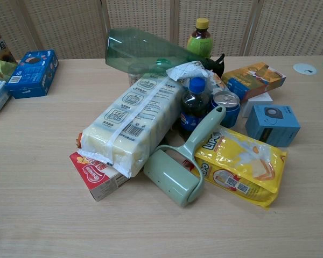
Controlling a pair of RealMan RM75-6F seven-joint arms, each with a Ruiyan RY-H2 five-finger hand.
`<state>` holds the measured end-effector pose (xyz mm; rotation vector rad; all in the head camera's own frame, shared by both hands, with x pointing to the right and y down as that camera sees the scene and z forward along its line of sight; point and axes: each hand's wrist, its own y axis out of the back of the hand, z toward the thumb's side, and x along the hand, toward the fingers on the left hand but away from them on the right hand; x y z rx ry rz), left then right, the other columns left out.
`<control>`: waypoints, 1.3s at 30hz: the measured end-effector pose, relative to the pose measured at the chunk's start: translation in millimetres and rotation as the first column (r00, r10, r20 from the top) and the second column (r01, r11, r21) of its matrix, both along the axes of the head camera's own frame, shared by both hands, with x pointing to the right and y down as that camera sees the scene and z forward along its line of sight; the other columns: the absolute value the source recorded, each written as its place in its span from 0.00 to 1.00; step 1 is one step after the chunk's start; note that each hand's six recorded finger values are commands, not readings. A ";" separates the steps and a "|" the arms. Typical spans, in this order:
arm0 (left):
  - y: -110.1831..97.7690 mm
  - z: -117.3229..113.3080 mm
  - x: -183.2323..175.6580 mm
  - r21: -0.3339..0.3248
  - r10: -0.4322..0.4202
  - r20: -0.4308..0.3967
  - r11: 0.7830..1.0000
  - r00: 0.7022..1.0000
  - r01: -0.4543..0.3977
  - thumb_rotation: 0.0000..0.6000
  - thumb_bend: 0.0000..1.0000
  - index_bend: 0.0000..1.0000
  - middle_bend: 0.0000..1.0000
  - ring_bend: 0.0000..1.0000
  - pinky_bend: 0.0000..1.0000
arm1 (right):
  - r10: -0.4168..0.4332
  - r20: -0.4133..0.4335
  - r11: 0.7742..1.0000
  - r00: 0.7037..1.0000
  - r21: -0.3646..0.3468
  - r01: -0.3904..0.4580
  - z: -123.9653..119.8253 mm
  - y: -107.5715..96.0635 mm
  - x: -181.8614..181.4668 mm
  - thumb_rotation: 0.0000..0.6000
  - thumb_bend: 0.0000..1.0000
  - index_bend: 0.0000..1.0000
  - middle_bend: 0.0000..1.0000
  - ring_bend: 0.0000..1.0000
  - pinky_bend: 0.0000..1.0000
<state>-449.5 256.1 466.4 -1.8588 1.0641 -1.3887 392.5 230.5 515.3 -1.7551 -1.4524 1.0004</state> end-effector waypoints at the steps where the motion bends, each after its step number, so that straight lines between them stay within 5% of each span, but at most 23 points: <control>1: 0.0 0.1 0.0 0.000 0.000 0.001 1.000 1.000 0.000 1.00 0.00 0.04 0.00 0.00 0.00 | 0.006 -0.004 1.000 1.000 0.004 -0.006 0.3 -0.3 0.5 1.00 0.00 0.10 0.10 0.00 0.05; 17: -13.0 21.5 4.3 -0.033 0.028 0.048 0.999 0.998 -0.027 1.00 0.00 0.04 0.00 0.00 0.00 | 0.079 -0.087 0.994 0.993 0.081 -0.073 -6.0 -7.7 15.8 1.00 0.00 0.07 0.07 0.00 0.00; 24: -63.2 34.6 36.0 0.048 0.128 0.081 0.990 0.988 -0.133 1.00 0.00 0.03 0.00 0.00 0.00 | 0.091 -0.084 0.994 0.992 0.069 -0.085 -4.0 -8.5 17.9 1.00 0.00 0.07 0.03 0.00 0.00; 39: -160.7 73.1 159.3 0.196 0.285 0.153 0.930 0.946 -0.312 1.00 0.00 0.01 0.00 0.00 0.00 | 0.059 -0.054 0.997 0.997 0.044 -0.057 -2.6 -4.8 10.1 1.00 0.00 0.07 0.03 0.00 0.00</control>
